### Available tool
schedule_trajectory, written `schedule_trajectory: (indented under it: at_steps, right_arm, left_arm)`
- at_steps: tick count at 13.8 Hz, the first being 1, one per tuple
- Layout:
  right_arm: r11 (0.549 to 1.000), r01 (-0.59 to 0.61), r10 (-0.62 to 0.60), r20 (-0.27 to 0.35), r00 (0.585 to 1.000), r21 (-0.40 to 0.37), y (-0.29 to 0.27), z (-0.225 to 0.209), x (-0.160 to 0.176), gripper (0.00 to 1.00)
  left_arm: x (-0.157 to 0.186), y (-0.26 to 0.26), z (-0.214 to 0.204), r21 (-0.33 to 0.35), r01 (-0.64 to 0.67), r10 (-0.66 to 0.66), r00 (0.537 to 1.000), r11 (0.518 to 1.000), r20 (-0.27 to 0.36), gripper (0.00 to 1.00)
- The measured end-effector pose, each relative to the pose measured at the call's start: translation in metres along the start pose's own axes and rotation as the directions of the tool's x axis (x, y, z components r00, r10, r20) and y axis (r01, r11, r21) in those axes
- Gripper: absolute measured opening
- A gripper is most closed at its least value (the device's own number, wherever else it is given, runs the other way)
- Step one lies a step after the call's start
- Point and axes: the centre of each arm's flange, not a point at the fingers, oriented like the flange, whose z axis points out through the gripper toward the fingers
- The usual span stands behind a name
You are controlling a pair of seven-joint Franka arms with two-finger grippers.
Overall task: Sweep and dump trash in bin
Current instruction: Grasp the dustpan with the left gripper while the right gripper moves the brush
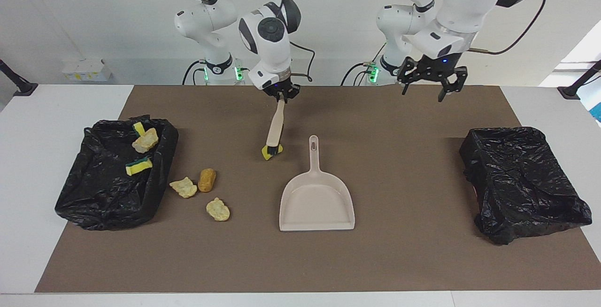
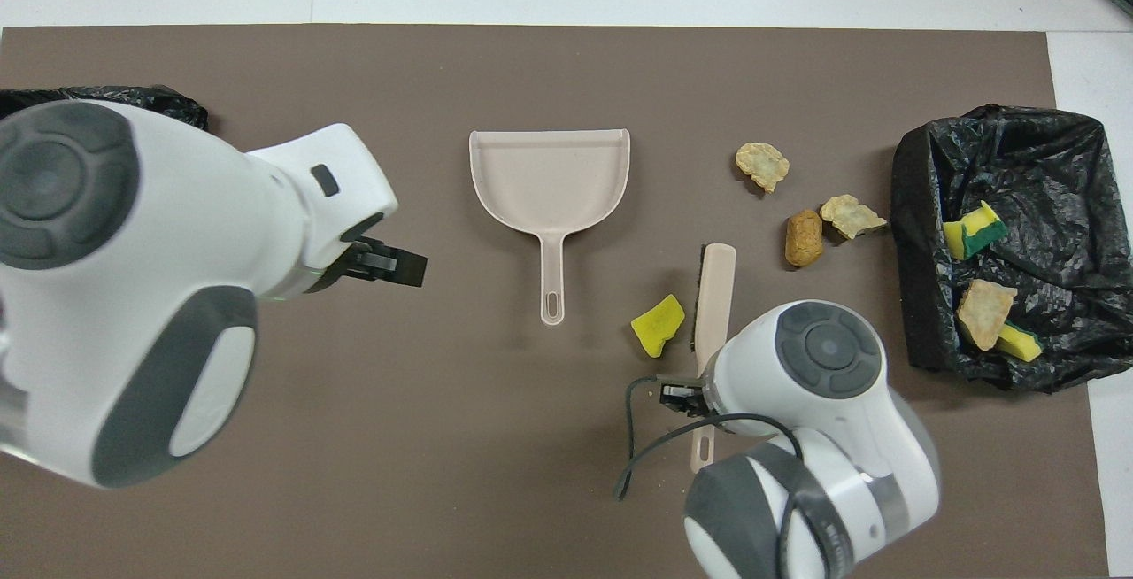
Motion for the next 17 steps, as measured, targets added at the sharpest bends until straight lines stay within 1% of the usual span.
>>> schedule_trajectory:
  at_steps: [2,4,7,9,11,13,15,17]
  right_arm:
    - [0.999,-0.009,0.009,-0.001,1.000,-0.050,0.024,-0.008,0.025,0.26]
    - [0.993,-0.005,0.003,-0.016,1.000,-0.117,0.042,-0.014,0.048,0.26]
    - [0.974,0.064,-0.071,-0.026,0.997,-0.216,0.080,-0.016,0.079,0.26]
    - [0.952,0.111,-0.121,-0.017,0.992,-0.287,0.117,-0.014,0.099,0.26]
    - [0.927,0.125,-0.135,-0.004,0.991,-0.355,0.148,-0.008,0.115,0.26]
    - [0.900,0.135,-0.143,0.011,0.990,-0.413,0.164,0.003,0.126,0.26]
    - [0.886,0.150,-0.155,0.024,0.988,-0.439,0.168,0.015,0.133,0.26]
    - [0.882,0.169,-0.167,0.044,0.985,-0.441,0.167,0.027,0.136,0.26]
  left_arm:
    - [0.005,0.029,0.032,-0.011,0.019,-0.019,1.000,1.000,-0.007,1.00]
    - [0.013,0.060,0.067,-0.026,0.033,-0.033,0.999,0.999,-0.016,1.00]
    - [0.024,0.100,0.130,-0.048,0.062,-0.064,0.997,0.997,-0.034,1.00]
    - [0.029,0.114,0.157,-0.061,0.077,-0.081,0.996,0.995,-0.049,1.00]
    - [0.030,0.121,0.173,-0.063,0.086,-0.089,0.995,0.994,-0.043,1.00]
    - [0.029,0.126,0.183,-0.062,0.085,-0.087,0.996,0.994,-0.035,1.00]
    - [0.027,0.131,0.191,-0.062,0.088,-0.089,0.996,0.994,-0.029,1.00]
    - [0.026,0.135,0.196,-0.060,0.087,-0.088,0.996,0.994,-0.022,1.00]
